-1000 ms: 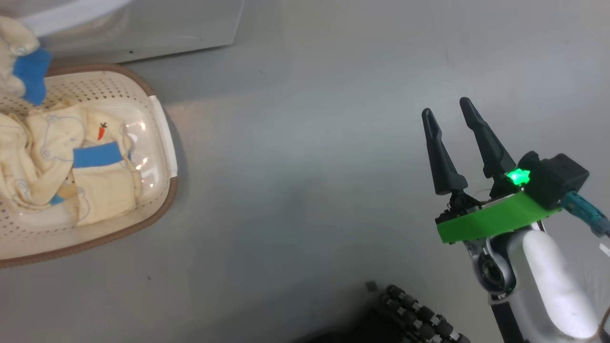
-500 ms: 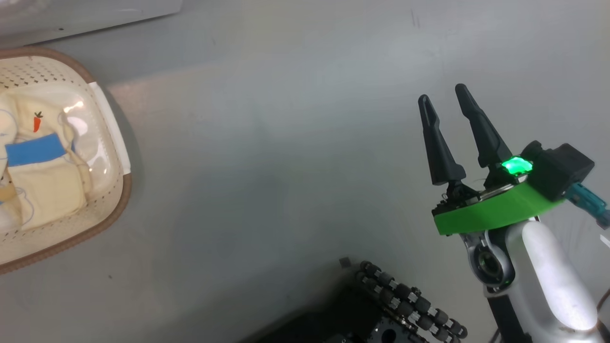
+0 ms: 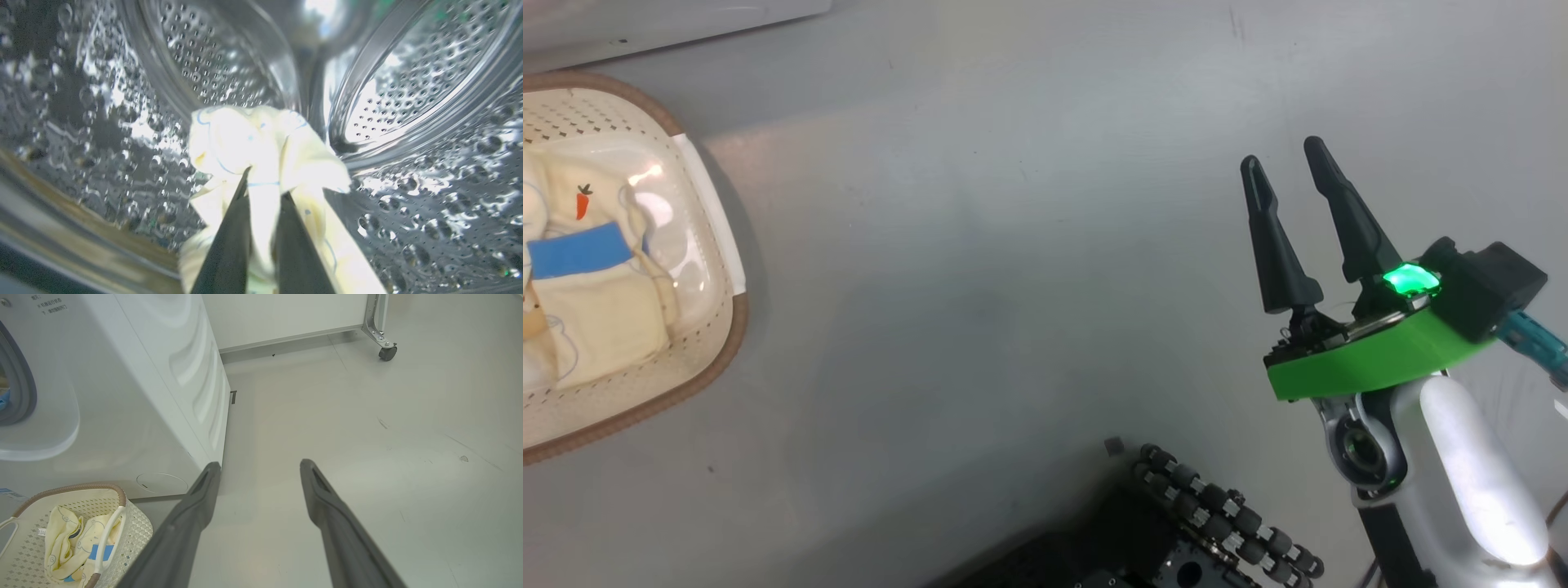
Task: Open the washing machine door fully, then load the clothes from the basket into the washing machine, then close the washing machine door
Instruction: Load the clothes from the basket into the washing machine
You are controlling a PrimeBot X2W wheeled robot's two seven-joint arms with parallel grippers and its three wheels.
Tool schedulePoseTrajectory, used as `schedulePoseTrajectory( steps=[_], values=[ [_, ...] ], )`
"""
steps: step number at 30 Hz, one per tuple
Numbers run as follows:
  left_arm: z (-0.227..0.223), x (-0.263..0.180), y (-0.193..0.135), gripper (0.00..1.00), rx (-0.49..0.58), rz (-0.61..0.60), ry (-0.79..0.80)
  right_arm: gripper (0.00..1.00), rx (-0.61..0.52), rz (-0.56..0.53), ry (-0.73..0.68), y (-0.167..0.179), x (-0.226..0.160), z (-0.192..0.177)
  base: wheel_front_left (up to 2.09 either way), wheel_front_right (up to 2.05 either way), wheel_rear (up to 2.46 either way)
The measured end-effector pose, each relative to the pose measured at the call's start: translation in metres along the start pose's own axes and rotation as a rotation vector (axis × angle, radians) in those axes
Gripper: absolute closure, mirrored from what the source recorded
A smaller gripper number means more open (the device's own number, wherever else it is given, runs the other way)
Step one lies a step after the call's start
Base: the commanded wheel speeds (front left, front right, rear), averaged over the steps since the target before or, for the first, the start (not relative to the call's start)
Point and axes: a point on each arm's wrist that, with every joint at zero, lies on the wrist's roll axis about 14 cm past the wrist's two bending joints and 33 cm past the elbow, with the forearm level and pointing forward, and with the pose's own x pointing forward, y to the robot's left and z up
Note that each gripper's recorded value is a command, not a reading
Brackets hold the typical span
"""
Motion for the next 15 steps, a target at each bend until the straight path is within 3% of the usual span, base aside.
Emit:
schedulePoseTrajectory(
  steps=[3,4,5,6,15],
  values=[
    [-0.024,-0.002,0.003,0.98,-0.015,0.012,0.111,0.0,0.001,0.001,0.004,0.0,0.001,-0.002,0.0,0.0,0.0],
    [-0.026,-0.002,0.003,0.72,-0.018,0.014,0.123,0.0,0.002,0.002,0.006,0.001,0.001,-0.003,0.0,0.0,0.0],
    [-0.029,-0.002,0.003,0.33,-0.022,0.018,0.144,0.0,0.002,0.002,0.008,0.001,0.001,-0.003,0.0,0.0,0.0],
    [-0.031,-0.002,0.002,0.0,-0.022,0.016,0.156,0.0,0.003,0.002,0.01,0.001,0.001,-0.004,0.0,0.0,0.0],
    [-0.037,-0.005,0.001,0.0,-0.025,0.024,0.197,0.0,0.015,0.001,0.015,0.001,0.002,-0.007,0.0,0.0,0.0]
  ],
)
